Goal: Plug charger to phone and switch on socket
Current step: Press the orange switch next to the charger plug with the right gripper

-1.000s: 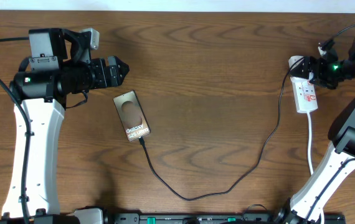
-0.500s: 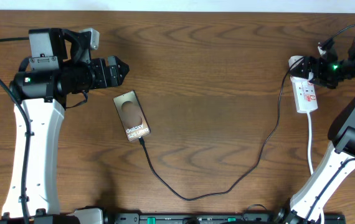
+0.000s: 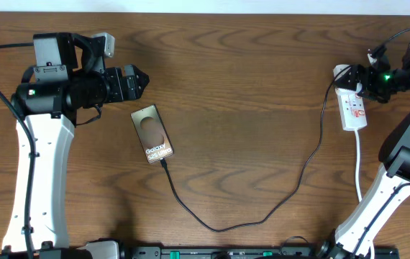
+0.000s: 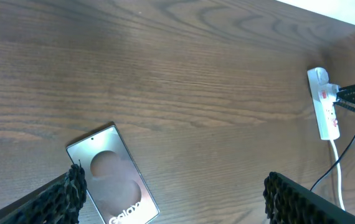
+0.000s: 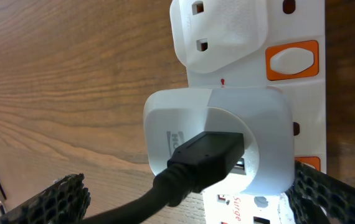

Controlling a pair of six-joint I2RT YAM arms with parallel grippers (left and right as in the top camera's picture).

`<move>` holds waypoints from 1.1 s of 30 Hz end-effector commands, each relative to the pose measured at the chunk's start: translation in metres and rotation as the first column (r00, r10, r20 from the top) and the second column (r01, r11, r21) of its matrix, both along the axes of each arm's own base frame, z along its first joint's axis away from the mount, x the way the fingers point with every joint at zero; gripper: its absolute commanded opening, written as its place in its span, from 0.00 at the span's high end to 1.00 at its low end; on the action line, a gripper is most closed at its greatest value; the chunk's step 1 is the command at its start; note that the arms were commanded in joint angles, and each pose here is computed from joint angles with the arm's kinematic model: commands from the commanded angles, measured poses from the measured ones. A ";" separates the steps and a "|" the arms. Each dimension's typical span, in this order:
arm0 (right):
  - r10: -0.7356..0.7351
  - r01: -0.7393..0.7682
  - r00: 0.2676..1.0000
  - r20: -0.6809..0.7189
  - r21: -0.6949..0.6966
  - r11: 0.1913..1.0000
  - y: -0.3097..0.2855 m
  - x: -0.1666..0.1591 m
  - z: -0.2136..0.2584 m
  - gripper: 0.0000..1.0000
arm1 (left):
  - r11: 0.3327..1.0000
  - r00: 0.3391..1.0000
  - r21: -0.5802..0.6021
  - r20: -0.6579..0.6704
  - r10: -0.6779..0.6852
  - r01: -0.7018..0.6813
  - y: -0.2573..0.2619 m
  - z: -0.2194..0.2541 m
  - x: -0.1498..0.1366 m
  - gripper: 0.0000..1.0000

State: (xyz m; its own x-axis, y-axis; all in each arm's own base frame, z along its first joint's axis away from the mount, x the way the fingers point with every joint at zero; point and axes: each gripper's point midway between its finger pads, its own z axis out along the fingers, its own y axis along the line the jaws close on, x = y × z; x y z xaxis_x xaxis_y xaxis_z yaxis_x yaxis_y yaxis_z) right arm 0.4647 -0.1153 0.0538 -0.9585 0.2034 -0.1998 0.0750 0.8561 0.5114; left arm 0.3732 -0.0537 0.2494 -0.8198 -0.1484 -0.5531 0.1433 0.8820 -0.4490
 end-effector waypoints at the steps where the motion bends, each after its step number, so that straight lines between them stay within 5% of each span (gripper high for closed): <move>1: 0.003 -0.003 1.000 -0.006 0.026 1.000 0.012 -0.001 0.004 0.01 | 1.000 1.000 0.015 0.021 -0.008 0.008 0.001 0.006 0.002 0.10; 33: 0.002 0.000 1.000 -0.024 0.075 0.997 0.036 0.003 0.002 0.02 | 1.000 1.000 0.016 0.022 -0.008 0.008 0.001 0.006 0.002 0.10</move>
State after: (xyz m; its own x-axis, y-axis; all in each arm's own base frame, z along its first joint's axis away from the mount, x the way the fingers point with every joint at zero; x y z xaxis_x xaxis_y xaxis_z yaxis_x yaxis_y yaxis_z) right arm 0.4672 -0.1129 0.0520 -0.9546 0.2308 -0.1884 0.1068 0.8554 0.5069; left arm 0.3730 -0.0537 0.2494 -0.8198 -0.1487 -0.5530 0.1430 0.8819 -0.4492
